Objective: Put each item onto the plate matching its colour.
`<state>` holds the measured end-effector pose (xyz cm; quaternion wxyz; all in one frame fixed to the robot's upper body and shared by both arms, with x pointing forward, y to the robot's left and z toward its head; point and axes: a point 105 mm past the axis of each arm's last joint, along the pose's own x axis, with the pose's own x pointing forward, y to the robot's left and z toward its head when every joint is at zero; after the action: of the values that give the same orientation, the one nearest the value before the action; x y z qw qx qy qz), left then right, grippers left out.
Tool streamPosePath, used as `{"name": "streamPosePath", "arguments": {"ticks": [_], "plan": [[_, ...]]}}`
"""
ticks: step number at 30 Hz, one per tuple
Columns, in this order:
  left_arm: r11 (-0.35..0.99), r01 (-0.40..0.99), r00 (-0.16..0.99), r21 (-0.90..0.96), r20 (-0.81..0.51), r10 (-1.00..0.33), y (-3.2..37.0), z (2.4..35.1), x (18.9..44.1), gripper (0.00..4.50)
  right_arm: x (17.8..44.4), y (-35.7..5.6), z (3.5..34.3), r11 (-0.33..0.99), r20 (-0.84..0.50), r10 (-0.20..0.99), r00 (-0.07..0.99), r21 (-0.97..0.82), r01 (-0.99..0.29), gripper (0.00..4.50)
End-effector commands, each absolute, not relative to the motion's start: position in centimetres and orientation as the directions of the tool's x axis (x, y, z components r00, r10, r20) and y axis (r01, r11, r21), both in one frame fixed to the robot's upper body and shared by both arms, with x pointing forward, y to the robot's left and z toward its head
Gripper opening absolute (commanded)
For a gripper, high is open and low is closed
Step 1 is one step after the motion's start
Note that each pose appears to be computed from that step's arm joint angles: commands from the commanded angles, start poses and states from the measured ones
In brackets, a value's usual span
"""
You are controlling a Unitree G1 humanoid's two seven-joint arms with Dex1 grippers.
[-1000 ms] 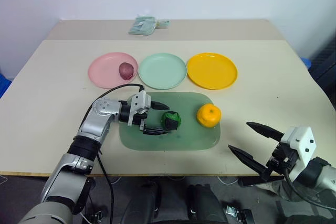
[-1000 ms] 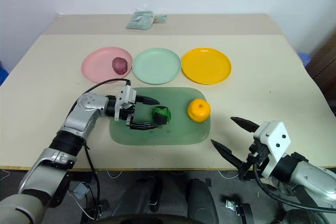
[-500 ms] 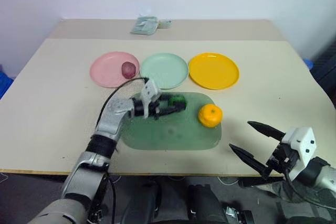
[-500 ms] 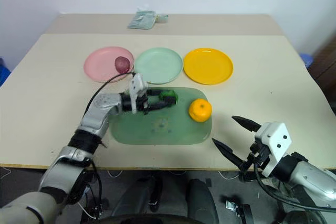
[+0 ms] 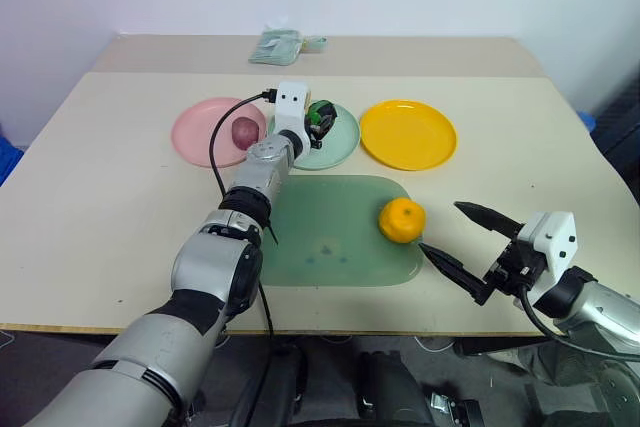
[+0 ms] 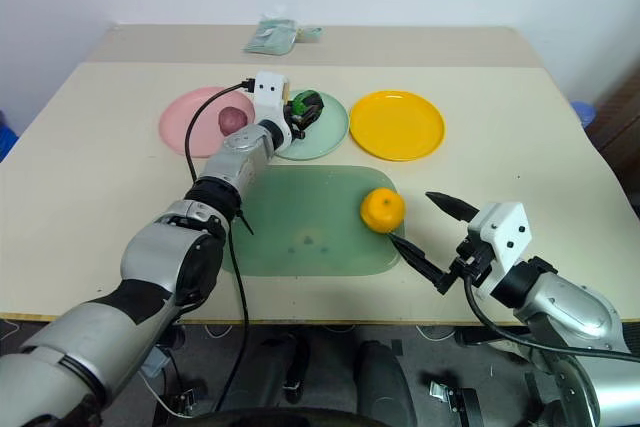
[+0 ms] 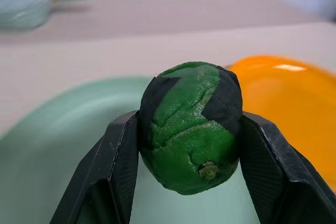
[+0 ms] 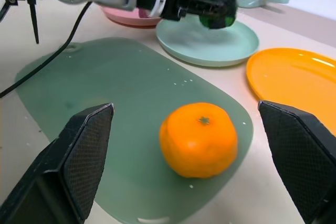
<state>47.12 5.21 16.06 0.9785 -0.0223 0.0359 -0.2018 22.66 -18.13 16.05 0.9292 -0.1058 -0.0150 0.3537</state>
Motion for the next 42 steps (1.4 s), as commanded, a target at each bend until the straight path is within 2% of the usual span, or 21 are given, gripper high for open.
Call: {"name": "streamPosePath", "arguments": {"ticks": [1, 5, 8, 13, 15, 17, 22, 26, 32, 38, 42], "plan": [[0.933, 0.356, 0.934, -0.054, -0.001, -0.356, 5.5, 18.1, 47.7, 2.73, 22.9, -17.9, 16.8, 0.727, -0.021, 0.661, 0.75, -0.23, -0.647, 4.5], [0.929, 0.363, 0.931, -0.074, -0.013, -0.364, 5.3, 17.7, 47.6, 4.46, 23.3, -17.6, 17.0, 0.727, -0.014, 0.661, 0.75, -0.233, -0.646, 4.5], [0.923, 0.373, 0.927, -0.089, 0.01, -0.374, 5.2, 17.9, 47.5, 4.46, 23.6, -17.3, 17.1, 0.727, -0.01, 0.662, 0.75, -0.237, -0.645, 4.5], [0.882, 0.468, 0.88, -0.057, 0.124, -0.459, 5.8, 18.6, 46.6, 4.46, 25.0, -16.7, 17.5, 0.749, 0.007, 0.629, 0.777, -0.275, -0.603, 4.5], [0.852, 0.524, 0.833, 0.004, 0.208, -0.513, 6.5, 18.8, 45.2, 4.46, 25.6, -16.4, 17.4, 0.755, 0.005, 0.618, 0.786, -0.283, -0.591, 4.5], [0.76, 0.648, 0.732, 0.047, 0.238, -0.639, 7.5, 18.1, 42.2, 4.46, 26.2, -16.0, 17.1, 0.756, -0.003, 0.617, 0.787, -0.274, -0.594, 4.5], [0.51, 0.852, 0.483, 0.121, 0.195, -0.853, 11.2, 17.2, 34.2, 4.46, 27.1, -15.0, 15.9, 0.743, -0.04, 0.636, 0.771, -0.238, -0.625, 4.5], [0.355, 0.928, 0.342, 0.115, 0.122, -0.932, 14.0, 17.2, 30.0, 4.46, 27.8, -14.8, 15.0, 0.732, -0.058, 0.649, 0.759, -0.227, -0.643, 4.5], [0.179, 0.977, 0.177, 0.117, 0.032, -0.984, 16.8, 18.8, 26.2, 4.46, 29.1, -14.9, 13.3, 0.717, -0.091, 0.662, 0.744, -0.212, -0.664, 4.5], [0.104, 0.984, 0.111, 0.142, -0.042, -0.993, 17.1, 18.5, 24.7, 4.46, 30.0, -15.1, 12.1, 0.708, -0.113, 0.668, 0.735, -0.209, -0.675, 4.5], [0.094, 0.986, 0.101, 0.139, -0.044, -0.994, 16.4, 18.1, 24.1, 4.46, 30.2, -15.1, 11.5, 0.699, -0.122, 0.678, 0.725, -0.198, -0.687, 4.5]]}}
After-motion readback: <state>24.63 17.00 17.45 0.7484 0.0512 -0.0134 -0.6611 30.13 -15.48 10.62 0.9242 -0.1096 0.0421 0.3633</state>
